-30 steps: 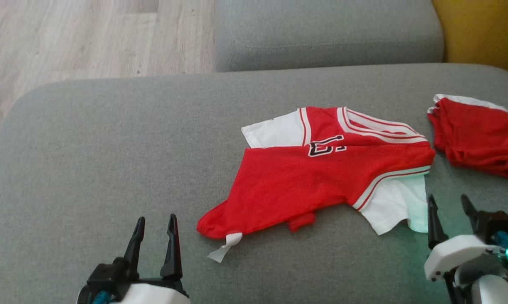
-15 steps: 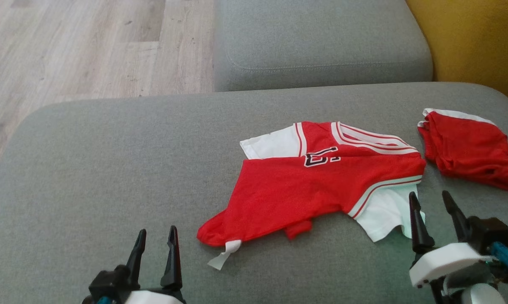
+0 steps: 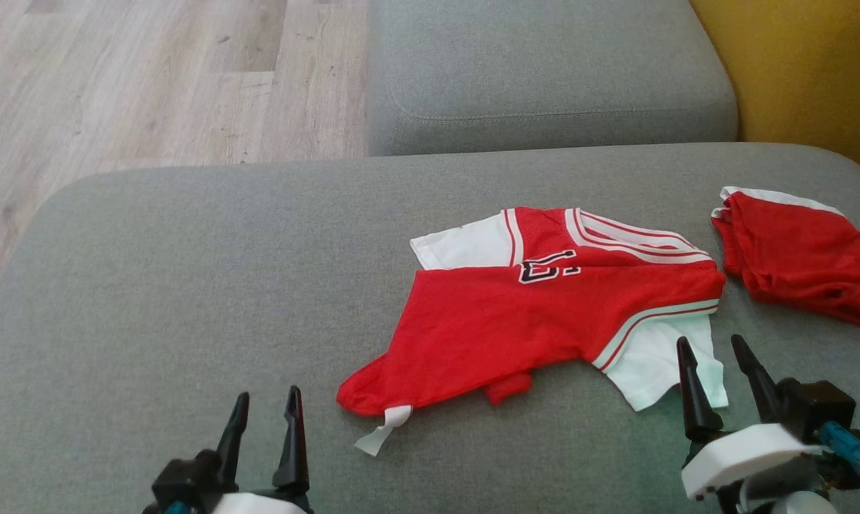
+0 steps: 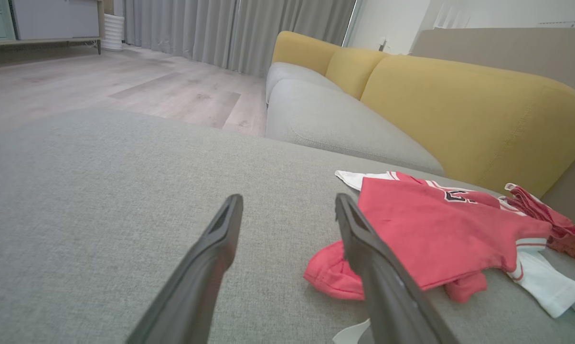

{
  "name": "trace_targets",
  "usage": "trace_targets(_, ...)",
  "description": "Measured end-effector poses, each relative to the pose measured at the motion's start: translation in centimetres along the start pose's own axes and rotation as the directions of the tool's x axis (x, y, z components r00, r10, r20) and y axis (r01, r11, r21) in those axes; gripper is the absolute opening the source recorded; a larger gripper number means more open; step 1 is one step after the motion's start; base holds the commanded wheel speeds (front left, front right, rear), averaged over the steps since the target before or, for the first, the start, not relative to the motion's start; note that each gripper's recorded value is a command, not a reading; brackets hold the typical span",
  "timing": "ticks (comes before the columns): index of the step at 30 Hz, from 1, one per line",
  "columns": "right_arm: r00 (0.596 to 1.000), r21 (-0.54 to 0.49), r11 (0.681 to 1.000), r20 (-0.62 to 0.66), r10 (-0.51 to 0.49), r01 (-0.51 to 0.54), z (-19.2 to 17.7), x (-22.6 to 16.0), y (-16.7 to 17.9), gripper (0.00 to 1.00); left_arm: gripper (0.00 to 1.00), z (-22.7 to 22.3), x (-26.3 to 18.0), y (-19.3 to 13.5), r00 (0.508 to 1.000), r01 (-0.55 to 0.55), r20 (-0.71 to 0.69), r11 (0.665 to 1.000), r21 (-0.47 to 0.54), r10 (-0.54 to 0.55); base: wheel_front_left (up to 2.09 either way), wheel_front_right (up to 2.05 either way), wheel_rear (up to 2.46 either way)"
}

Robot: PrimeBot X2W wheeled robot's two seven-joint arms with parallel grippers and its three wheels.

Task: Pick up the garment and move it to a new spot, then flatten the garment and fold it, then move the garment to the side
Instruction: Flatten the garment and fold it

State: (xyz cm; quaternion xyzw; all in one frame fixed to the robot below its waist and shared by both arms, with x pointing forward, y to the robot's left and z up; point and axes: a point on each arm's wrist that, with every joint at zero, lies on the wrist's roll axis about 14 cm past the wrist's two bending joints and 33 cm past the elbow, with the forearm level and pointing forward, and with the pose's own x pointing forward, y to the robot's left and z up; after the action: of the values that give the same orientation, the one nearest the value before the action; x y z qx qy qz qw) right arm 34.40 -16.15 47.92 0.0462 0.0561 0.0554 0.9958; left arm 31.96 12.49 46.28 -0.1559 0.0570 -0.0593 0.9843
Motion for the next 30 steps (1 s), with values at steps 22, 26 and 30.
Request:
trace_targets(22, 0.998, 0.008, 0.999, -0.047, -0.051, 0.051, -1.3, 0.5, -1.6, 1.0, 1.0, -8.0, 3.8, -2.8, 0.918, 0.081, -0.392, 0.996, 0.028, -0.064, 0.0, 0.0, 0.0)
trace_targets(26, 0.995, 0.004, 0.997, -0.064, -0.083, 0.083, -1.9, 0.2, -2.7, 1.0, 1.0, -10.0, 3.7, -2.3, 0.886, 0.07, -0.461, 0.997, 0.045, -0.042, 0.0, 0.0, 0.0)
trace_targets(30, 0.992, -0.002, 0.995, -0.077, -0.104, 0.104, -2.3, 0.1, -3.4, 1.0, 1.0, -10.5, 4.2, -2.2, 0.876, 0.072, -0.482, 0.996, 0.055, -0.036, 0.0, 0.0, 0.0)
